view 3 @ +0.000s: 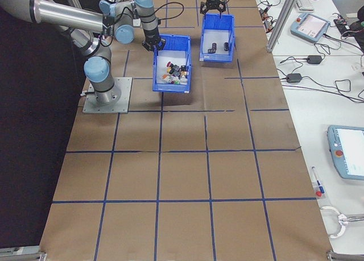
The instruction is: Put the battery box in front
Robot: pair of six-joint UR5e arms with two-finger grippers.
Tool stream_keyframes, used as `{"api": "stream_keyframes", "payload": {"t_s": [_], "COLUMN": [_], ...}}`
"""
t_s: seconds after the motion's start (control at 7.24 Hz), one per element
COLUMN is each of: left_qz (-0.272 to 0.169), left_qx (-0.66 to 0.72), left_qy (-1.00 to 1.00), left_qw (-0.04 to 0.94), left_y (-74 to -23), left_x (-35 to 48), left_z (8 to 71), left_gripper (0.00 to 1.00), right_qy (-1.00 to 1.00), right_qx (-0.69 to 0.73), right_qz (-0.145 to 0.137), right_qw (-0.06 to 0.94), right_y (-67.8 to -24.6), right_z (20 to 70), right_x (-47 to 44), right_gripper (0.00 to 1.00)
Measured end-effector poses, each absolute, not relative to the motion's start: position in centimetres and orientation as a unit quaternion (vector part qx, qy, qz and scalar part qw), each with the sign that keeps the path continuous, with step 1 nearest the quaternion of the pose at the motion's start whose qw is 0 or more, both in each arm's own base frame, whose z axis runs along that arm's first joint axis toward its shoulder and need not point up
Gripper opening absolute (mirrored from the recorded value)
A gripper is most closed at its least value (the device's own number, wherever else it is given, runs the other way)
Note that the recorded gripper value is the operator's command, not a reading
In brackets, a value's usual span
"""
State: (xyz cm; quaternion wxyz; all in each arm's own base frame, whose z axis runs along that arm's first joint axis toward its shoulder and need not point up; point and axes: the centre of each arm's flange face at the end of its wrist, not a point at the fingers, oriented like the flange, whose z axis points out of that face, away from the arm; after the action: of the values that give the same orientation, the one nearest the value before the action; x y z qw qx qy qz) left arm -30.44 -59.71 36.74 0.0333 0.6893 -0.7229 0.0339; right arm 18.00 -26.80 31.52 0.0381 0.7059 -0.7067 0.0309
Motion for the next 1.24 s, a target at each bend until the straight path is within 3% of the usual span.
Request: {"api": "stream_keyframes", "payload": {"t_s": [0.55,1.24], "left_qz": [0.018,0.019], "left_qx": [0.566,0.172], "left_qy": [-0.824,-0.985], "left_qw": [0.001,-0.007], "left_y": [-57.8,-54.7], "left_x": [-22.7,-15.3], "left_z": [44.8,49.9], "left_gripper": [1.00,1.00], "right_qy": [-0.710,-0.708], "right_qx": [0.703,0.704], "right_qz": [0.034,0.032], "right_qw": [0.036,0.046], "right_y": [-25.6,-25.4], "right_z": [31.4,29.8], "right_x": [20.2,26.6], "right_gripper": [0.00,0.00]}}
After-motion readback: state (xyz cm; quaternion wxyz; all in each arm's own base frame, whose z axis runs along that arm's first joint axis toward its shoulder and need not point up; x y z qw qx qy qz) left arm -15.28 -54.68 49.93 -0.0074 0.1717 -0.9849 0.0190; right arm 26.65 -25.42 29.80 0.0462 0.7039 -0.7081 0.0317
